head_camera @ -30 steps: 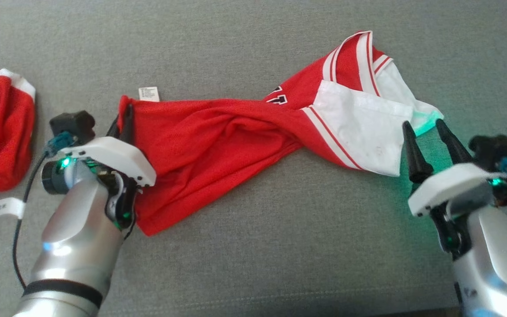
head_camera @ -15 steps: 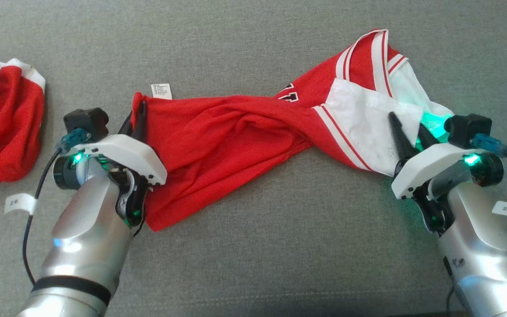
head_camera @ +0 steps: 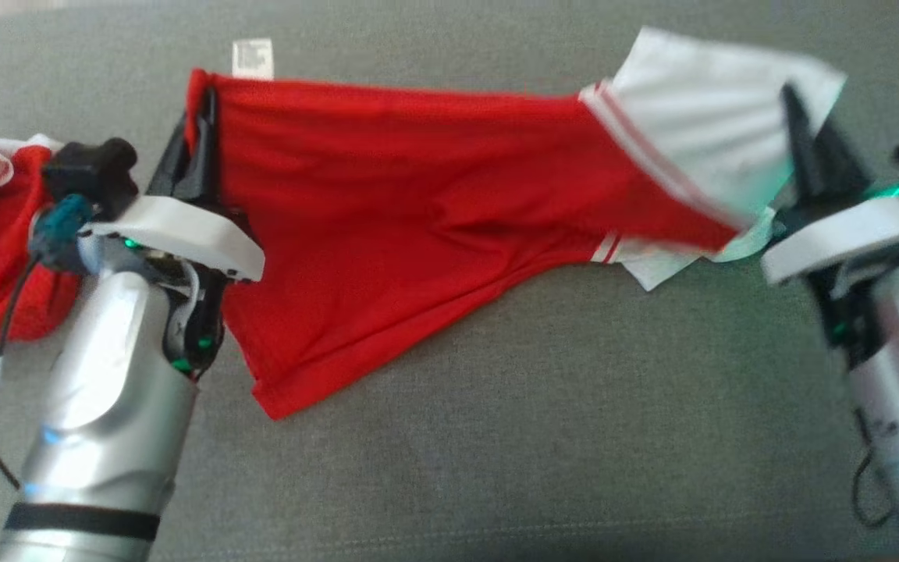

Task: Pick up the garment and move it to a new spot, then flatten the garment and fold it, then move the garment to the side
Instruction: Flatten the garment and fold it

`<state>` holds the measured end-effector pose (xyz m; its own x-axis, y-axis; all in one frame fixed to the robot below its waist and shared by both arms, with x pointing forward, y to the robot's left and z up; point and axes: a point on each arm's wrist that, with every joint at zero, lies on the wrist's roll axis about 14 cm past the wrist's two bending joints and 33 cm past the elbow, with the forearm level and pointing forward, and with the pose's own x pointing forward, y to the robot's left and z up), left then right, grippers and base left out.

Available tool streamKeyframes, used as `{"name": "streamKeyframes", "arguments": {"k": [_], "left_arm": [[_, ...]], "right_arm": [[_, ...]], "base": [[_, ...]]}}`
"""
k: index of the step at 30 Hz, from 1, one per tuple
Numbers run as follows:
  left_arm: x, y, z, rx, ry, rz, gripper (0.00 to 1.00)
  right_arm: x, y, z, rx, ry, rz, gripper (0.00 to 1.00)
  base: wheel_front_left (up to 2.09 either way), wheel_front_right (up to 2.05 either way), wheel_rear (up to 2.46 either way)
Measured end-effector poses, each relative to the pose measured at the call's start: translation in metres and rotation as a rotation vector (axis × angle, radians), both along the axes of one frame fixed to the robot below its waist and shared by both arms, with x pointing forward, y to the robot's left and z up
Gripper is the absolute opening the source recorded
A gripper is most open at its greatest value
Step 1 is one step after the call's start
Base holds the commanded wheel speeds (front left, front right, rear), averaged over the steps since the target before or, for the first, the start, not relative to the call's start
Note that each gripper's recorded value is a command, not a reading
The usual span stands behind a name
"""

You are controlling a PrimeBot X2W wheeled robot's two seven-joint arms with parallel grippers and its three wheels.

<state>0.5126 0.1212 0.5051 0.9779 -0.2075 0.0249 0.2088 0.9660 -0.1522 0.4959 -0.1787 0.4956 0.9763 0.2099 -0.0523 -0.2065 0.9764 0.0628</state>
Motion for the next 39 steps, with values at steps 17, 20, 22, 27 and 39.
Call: {"name": "streamKeyframes", "arguments": {"k": [17,20,22,27,39], "left_arm": [[-0.059,-0.007,0.223,0.034,-0.576,-0.057,0.0],[-0.074,-0.009,0.257,0.038,-0.652,-0.069,0.0],[-0.082,-0.01,0.273,0.04,-0.684,-0.078,0.0],[-0.085,-0.012,0.276,0.025,-0.661,-0.095,0.0],[-0.042,-0.01,0.226,-0.008,-0.51,-0.084,0.0]], "right_arm": [[-0.062,-0.02,0.304,-0.156,-0.756,-0.018,0.0],[-0.08,-0.019,0.337,-0.173,-0.832,-0.023,0.0],[-0.085,-0.02,0.349,-0.18,-0.843,-0.027,0.0],[-0.086,-0.02,0.349,-0.167,-0.808,-0.02,0.0],[-0.036,-0.023,0.293,-0.086,-0.585,0.001,0.0]], "base": [[0.0,0.0,0.0],[0.0,0.0,0.0],[0.0,0.0,0.0],[0.0,0.0,0.0],[0.0,0.0,0.0]]}}
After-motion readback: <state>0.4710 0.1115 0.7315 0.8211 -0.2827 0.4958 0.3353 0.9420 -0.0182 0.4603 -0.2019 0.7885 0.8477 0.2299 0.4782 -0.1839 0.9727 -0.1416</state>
